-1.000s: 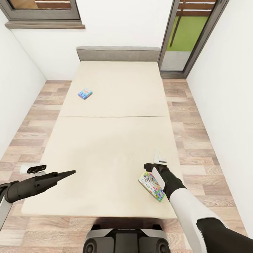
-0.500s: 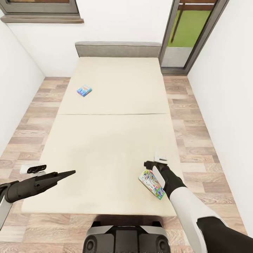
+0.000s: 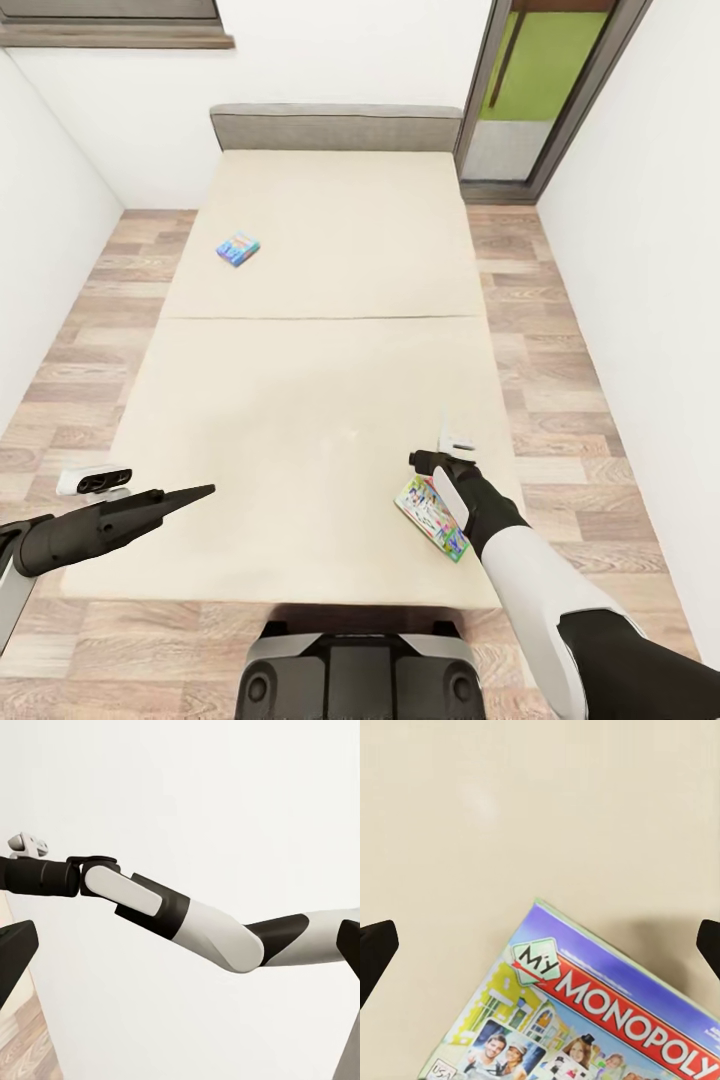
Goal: Put all the toys in the child's room - the three board games (two on the bed and one on the table), the two jigsaw puzzles on the table, and the tennis ball on the table - inside the toy box on the table in the child's room.
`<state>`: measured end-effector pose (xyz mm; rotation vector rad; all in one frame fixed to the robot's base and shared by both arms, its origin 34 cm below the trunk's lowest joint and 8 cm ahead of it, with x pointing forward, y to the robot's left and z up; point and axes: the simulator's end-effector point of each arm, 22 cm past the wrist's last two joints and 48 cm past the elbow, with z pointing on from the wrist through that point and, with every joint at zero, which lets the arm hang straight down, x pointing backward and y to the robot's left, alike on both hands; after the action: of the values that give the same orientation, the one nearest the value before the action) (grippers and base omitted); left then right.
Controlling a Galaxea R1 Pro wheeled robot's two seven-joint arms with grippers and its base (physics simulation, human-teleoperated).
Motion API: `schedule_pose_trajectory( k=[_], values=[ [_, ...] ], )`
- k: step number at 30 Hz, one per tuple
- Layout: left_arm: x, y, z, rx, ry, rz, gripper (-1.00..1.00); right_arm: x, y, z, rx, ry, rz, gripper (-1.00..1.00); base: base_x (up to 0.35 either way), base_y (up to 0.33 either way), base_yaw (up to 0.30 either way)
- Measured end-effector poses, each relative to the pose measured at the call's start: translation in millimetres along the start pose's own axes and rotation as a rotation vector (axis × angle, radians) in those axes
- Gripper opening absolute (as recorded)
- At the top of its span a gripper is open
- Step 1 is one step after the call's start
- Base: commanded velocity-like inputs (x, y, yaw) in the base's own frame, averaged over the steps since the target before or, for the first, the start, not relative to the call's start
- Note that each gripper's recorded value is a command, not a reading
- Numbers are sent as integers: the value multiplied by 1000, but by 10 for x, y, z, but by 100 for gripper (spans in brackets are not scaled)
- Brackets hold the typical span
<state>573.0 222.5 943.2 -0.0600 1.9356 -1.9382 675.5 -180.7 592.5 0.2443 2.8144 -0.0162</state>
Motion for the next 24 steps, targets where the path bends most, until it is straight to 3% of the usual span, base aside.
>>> schedule_pose_trajectory(
  k=[24],
  values=[
    [70,170,-16,-12,2,-38,100,210,-34,158,8,34,-5,100,0,0,0]
  ],
)
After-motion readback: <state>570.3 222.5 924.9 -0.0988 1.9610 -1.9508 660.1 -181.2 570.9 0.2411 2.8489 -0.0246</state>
